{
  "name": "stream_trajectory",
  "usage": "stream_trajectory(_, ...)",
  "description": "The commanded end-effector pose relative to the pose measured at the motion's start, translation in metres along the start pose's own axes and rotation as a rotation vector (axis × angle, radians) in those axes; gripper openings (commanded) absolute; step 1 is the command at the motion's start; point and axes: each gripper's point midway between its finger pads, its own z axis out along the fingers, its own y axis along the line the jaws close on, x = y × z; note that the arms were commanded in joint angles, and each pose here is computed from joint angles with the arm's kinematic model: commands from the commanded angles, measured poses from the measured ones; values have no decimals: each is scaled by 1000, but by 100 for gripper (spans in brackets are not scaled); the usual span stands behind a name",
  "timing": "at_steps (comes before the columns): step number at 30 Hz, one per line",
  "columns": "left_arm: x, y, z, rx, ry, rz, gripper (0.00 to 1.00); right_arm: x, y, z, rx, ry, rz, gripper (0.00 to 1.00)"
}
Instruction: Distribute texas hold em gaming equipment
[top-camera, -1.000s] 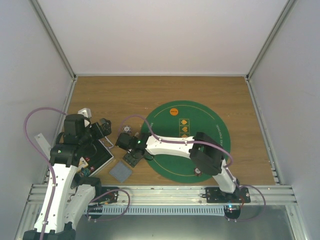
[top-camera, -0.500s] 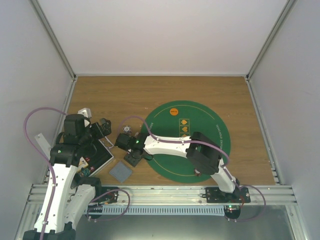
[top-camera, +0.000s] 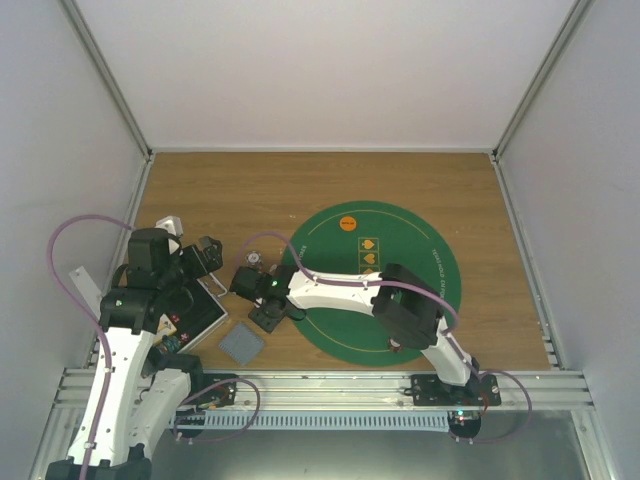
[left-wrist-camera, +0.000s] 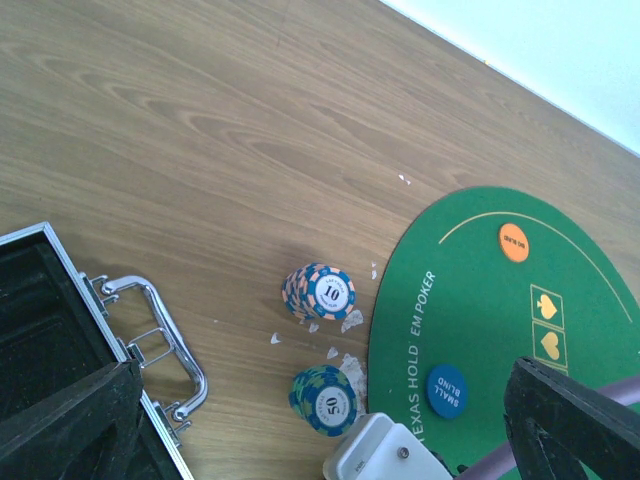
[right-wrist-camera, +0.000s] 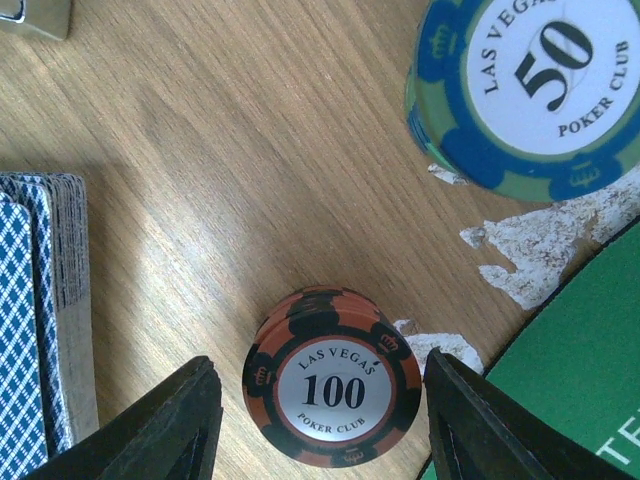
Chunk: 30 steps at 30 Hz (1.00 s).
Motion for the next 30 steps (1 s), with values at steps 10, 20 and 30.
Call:
stream_trajectory(10, -9, -3, -2, 16, -46, 3, 99, -1, 1, 9, -3, 25, 2, 55)
stream_trajectory(20, -10, -3, -2, 15, -47, 5, 99, -2, 0, 8, 3, 23, 6, 48)
stream_trajectory(30, -9, -3, -2, 13, -44, 5, 99, -7, -3, -6, 11, -19, 19, 46)
